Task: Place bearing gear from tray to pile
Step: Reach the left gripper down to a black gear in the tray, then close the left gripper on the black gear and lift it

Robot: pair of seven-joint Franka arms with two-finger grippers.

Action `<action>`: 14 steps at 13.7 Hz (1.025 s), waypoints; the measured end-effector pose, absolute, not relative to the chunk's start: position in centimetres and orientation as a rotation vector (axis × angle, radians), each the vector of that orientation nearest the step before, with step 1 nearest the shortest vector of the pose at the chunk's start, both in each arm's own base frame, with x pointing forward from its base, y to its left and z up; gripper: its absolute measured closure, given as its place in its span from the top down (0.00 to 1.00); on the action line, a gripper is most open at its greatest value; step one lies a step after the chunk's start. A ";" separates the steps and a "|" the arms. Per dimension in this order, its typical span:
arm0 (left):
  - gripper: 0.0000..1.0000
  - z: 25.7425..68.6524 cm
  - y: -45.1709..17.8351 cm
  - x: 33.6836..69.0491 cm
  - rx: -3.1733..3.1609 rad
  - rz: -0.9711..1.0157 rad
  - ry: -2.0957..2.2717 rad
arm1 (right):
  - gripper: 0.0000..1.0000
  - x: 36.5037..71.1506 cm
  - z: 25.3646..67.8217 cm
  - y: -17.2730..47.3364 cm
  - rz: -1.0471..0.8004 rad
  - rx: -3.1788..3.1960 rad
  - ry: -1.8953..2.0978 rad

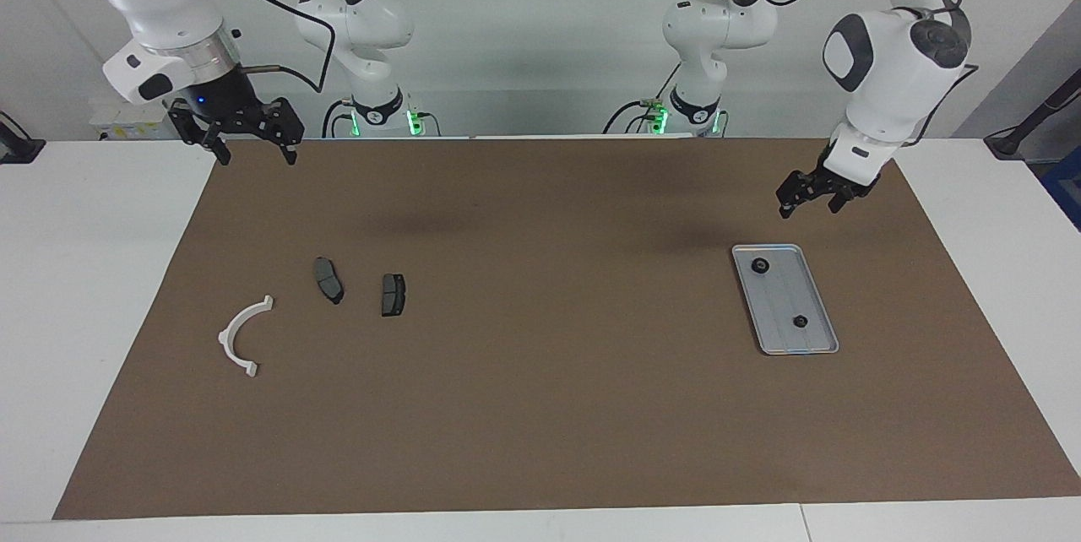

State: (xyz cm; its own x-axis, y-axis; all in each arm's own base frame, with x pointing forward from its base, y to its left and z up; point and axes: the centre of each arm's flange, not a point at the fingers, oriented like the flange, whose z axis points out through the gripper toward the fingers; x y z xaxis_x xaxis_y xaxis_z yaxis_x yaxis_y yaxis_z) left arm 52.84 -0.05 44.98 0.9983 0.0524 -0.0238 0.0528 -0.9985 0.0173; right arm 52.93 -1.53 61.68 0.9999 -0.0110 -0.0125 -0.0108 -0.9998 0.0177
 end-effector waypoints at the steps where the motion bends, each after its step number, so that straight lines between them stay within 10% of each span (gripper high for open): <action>1: 0.90 43.6 -0.1 53.2 3.124 -0.050 0.082 | 1.00 52.9 61.7 -1.5 -0.020 3.124 -0.017; 9: 0.61 37.0 -0.2 53.8 3.129 -0.061 0.081 | 1.00 53.7 60.7 -0.9 0.050 3.122 0.002; 14: 0.60 33.9 -0.4 53.7 3.132 -0.071 0.078 | 1.00 54.2 59.0 -0.9 0.049 3.123 0.004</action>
State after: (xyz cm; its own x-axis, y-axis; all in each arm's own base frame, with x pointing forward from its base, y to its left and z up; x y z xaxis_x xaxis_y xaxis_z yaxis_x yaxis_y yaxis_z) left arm 53.67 -0.39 33.85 0.9978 0.0493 -0.0453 0.0496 -0.9987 0.0072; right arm 54.19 -0.88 58.98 0.9995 0.0029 0.0313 0.0023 -0.9998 0.0183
